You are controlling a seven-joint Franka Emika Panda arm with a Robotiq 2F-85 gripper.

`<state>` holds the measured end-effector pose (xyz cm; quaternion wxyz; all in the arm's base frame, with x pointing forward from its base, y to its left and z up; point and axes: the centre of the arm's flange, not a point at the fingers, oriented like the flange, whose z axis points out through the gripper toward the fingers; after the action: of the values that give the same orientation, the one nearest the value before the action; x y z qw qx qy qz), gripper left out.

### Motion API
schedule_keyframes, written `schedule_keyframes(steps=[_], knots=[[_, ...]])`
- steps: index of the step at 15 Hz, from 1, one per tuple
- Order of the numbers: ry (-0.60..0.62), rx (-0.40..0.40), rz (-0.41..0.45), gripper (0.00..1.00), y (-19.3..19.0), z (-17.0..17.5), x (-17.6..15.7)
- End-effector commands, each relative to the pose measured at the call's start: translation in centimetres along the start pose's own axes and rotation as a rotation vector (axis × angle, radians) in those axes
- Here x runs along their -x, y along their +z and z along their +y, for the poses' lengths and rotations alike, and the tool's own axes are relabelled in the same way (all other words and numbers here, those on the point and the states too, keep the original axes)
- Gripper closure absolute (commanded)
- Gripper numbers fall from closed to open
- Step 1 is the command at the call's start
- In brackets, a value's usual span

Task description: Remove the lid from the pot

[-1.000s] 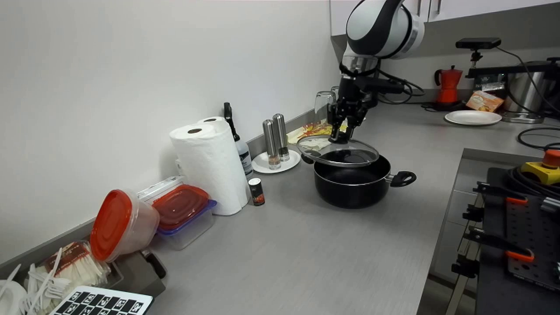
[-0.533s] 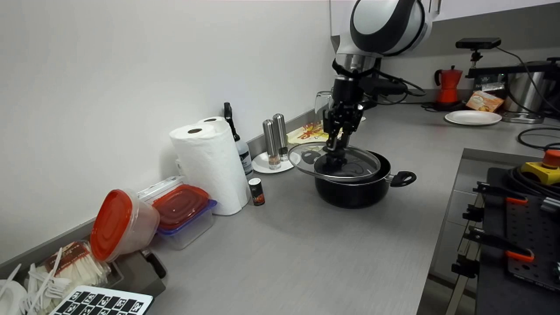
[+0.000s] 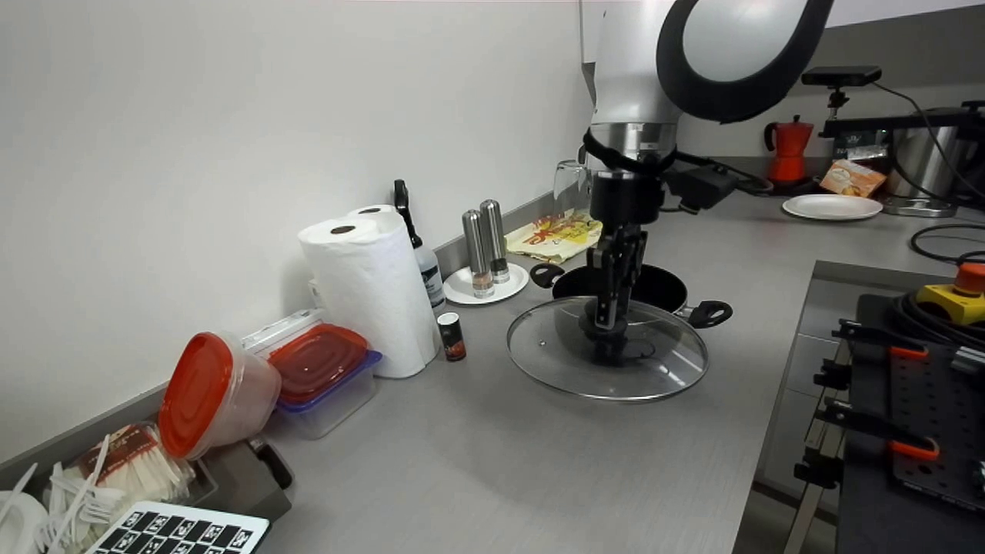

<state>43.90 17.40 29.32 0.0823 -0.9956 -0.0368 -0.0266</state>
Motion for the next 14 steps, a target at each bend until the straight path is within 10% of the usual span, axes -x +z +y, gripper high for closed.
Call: schedule_keyframes(steps=[1,14], knots=[[-0.110,0.011,-0.030,0.76,0.5,-5.2,1.6],[-0.354,0.130,-0.098,0.76,7.3,-12.3,1.5]])
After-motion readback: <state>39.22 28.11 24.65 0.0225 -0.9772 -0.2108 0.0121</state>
